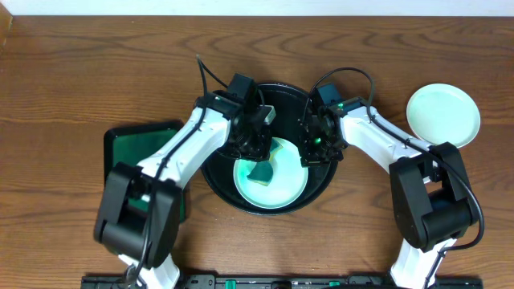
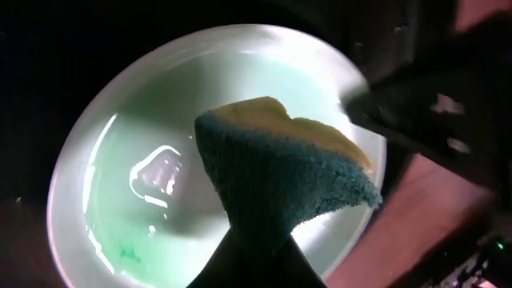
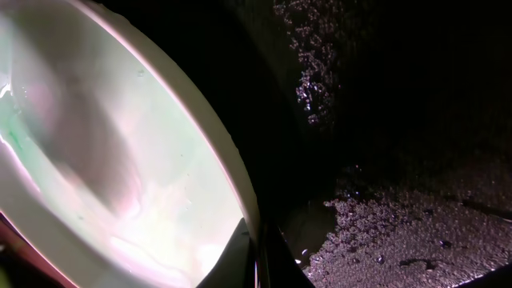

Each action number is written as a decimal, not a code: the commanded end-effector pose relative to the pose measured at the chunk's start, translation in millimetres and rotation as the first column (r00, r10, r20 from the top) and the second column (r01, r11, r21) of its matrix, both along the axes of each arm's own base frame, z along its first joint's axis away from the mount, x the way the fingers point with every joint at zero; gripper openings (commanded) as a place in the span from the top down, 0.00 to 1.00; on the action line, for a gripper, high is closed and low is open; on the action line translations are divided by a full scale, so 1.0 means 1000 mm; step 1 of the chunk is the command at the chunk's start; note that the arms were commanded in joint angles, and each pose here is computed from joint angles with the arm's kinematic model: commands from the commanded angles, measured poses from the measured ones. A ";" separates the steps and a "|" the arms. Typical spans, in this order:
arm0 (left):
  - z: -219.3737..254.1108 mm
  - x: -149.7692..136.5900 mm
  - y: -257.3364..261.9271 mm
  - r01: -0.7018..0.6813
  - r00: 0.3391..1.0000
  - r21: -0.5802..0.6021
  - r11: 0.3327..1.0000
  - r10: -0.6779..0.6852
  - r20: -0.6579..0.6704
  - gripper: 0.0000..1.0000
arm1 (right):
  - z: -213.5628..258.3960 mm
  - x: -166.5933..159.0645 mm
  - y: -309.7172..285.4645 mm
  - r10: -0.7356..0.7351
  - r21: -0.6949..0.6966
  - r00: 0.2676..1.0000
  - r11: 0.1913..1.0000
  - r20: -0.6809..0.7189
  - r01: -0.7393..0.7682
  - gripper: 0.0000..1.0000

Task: Clean dirty plates on tray and stack at the side
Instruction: 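Keep rubbing the sponge over the plate surface with the left gripper, then scrub the plate center with the sponge while the right gripper holds the rim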

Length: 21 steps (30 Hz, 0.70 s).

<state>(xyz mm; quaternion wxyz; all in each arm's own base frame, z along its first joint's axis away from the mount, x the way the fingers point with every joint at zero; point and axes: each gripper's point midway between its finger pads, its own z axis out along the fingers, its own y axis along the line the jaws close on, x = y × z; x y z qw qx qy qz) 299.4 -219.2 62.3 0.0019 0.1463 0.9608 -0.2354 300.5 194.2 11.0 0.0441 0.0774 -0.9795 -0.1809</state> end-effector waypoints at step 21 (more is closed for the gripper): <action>-0.069 0.024 0.137 -0.197 0.975 0.597 0.778 0.220 0.035 0.93 | -0.002 -0.003 -0.001 -0.012 -0.017 0.999 1.000 -0.033 0.011 0.99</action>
